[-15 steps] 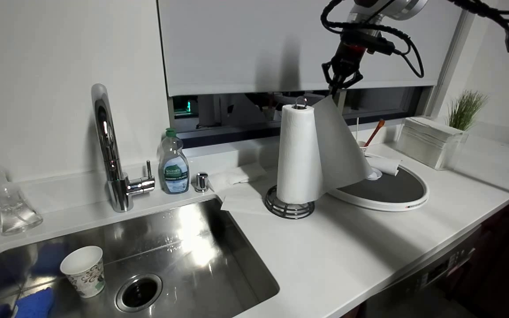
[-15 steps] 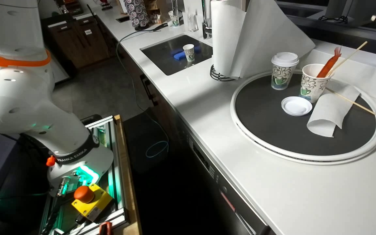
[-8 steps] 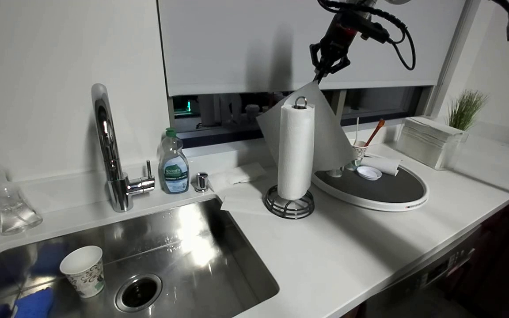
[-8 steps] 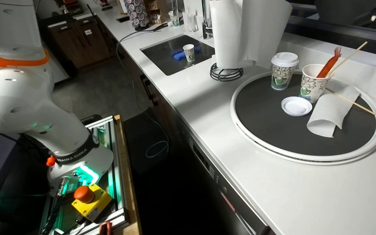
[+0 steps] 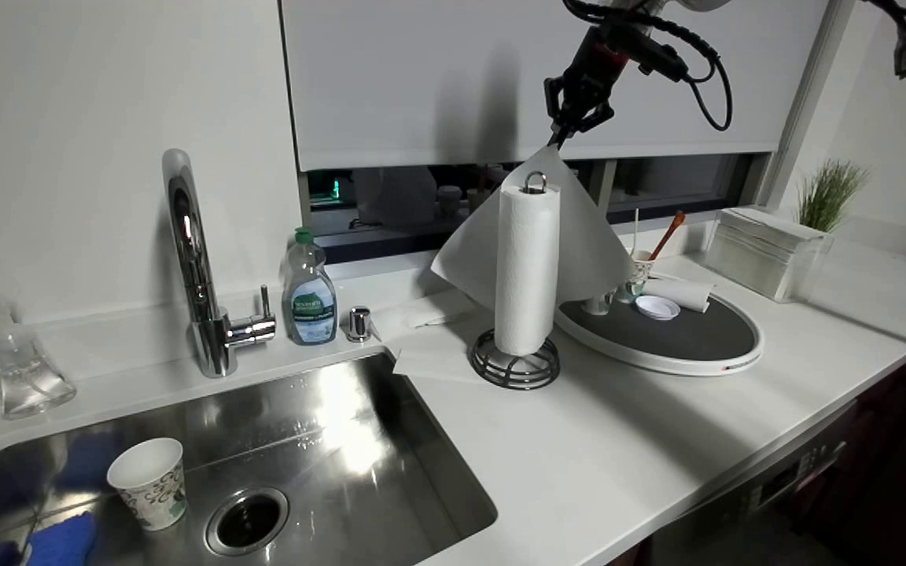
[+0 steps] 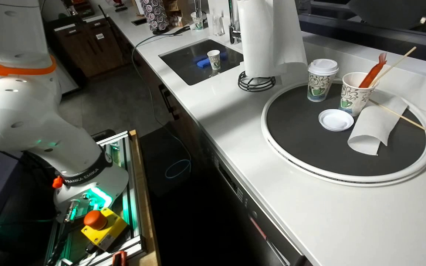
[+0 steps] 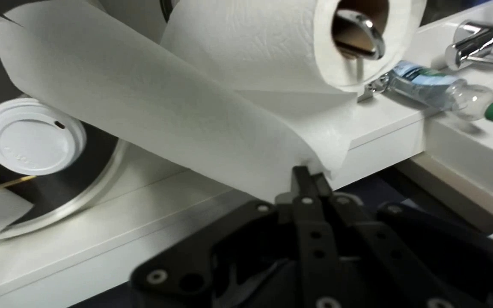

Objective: Wrap the paper towel roll around itself.

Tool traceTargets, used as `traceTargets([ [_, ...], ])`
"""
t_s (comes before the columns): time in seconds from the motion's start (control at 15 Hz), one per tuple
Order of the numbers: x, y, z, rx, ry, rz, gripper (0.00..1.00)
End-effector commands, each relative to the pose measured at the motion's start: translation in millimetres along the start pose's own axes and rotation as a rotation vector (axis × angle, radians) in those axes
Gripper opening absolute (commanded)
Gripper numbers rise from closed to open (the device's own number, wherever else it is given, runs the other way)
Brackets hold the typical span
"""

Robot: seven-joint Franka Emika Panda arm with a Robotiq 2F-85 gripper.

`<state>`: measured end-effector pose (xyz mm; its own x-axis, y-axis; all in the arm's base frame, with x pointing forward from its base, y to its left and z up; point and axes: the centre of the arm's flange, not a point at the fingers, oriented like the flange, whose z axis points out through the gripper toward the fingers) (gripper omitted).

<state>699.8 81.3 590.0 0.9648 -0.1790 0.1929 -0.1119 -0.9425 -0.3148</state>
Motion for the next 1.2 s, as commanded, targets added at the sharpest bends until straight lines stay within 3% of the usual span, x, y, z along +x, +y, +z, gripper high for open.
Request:
traceTargets([
  [0.0,18,-27,11,0.073,-0.075,-0.171,0.00],
  [0.47,24,-49,23,0.070,-0.265,-0.509,0.00],
  [0.6,32,-52,18,-0.012,-0.200,-0.524,0.00],
  [0.67,-6,-37,27,0.032,-0.224,-0.484,0.01],
  [1.13,12,-43,22,0.006,-0.175,-0.556,0.00],
])
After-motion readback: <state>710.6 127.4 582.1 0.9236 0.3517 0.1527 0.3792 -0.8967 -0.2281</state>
